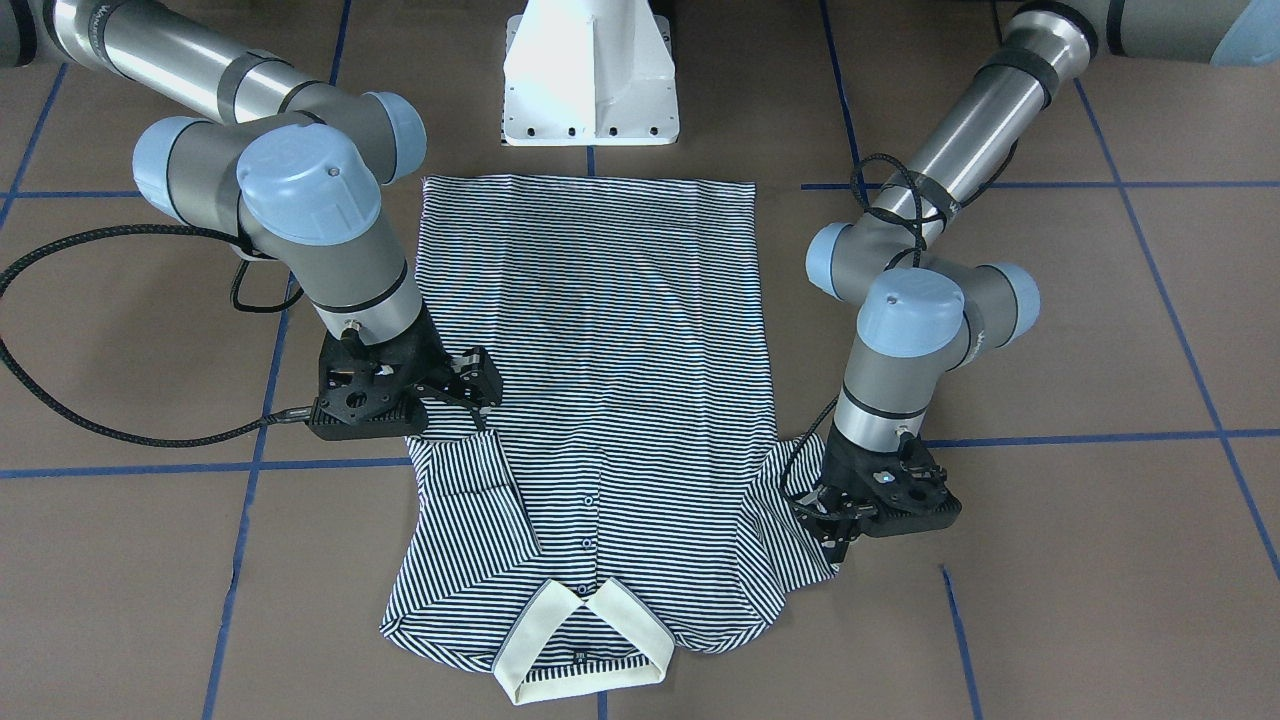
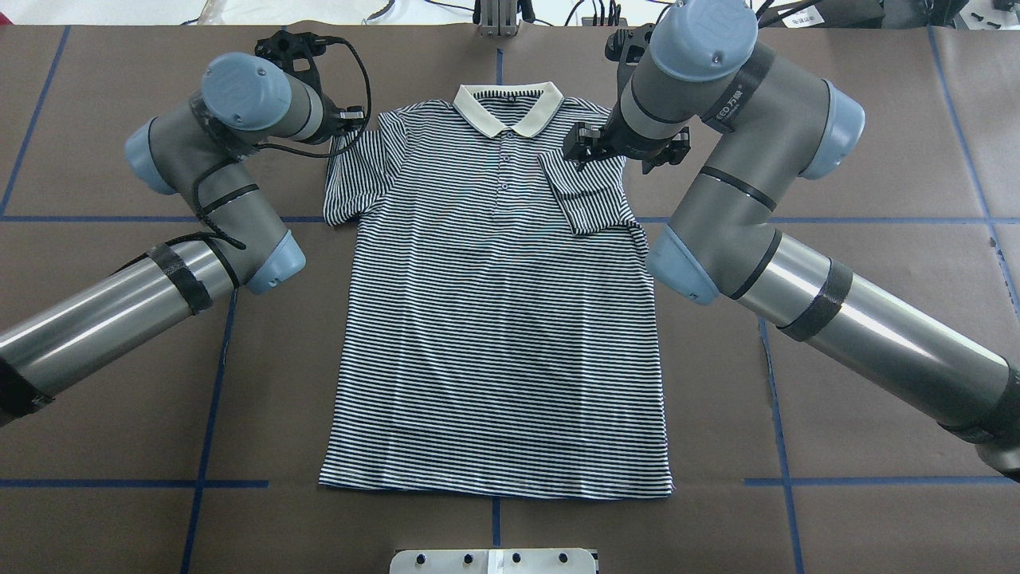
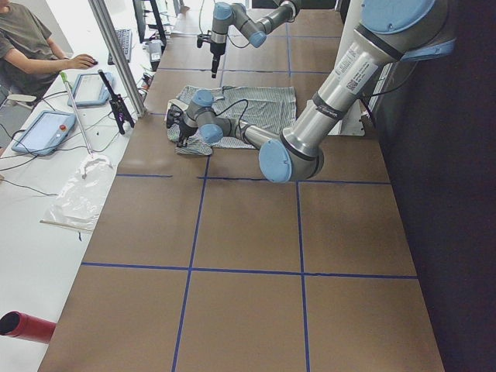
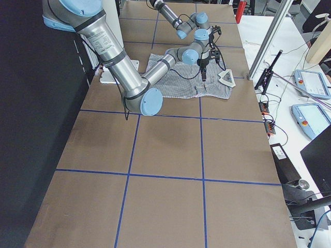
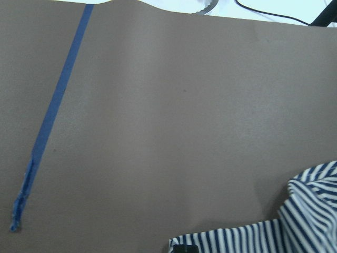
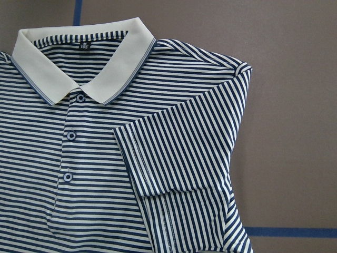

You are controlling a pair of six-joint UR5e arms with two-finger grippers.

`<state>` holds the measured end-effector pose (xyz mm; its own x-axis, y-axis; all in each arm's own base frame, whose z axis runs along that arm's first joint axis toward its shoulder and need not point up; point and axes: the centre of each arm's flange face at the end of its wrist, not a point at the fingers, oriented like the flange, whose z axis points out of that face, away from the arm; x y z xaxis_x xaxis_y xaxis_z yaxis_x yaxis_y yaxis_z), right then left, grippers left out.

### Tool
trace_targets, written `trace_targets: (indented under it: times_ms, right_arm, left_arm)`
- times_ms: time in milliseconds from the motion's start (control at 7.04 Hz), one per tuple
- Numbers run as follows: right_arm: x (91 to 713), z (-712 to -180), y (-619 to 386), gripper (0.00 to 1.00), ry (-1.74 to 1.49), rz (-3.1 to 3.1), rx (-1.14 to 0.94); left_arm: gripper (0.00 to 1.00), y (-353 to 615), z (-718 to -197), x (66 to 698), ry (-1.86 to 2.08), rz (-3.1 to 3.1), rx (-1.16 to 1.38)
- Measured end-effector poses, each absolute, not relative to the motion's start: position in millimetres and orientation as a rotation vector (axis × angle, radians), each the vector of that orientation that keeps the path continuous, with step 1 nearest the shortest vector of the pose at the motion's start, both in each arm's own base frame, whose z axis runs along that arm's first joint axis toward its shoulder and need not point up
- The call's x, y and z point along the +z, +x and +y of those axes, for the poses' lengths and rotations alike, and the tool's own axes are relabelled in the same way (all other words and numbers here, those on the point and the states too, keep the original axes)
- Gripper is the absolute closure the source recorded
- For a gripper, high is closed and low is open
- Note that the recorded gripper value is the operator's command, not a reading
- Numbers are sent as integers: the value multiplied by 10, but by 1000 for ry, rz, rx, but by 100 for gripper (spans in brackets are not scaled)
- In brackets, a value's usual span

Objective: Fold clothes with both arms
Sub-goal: 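Move the left gripper to the sleeve nearest it and grasp it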

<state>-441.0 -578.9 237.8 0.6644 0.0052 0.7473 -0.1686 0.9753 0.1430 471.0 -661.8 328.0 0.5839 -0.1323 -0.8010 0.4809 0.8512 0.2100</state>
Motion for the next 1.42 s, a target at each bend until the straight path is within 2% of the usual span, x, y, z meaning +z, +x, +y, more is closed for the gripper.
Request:
trace_targets:
  times_ms: [284, 852, 994, 1136, 1420]
  right_arm:
    - [2522, -5780, -4388, 0, 209, -838, 96]
    - [2839, -5752, -4319, 0, 232, -860, 93]
    - [2840, -5759, -4310, 0, 232, -861, 95]
    - [2837, -5760, -4308, 0, 231, -862, 98]
    - [2833, -5762, -4305, 0, 232, -863, 98]
  left_arm:
    - [100, 5185, -6527, 2633, 363, 981, -470]
    - [100, 5688, -6498, 2183, 315, 1083, -538]
    - [36, 5701, -6498, 2153, 314, 1088, -541]
    - [0, 5705, -6496, 2149, 317, 1092, -537]
    - [0, 5691, -6487, 2124, 358, 1092, -463]
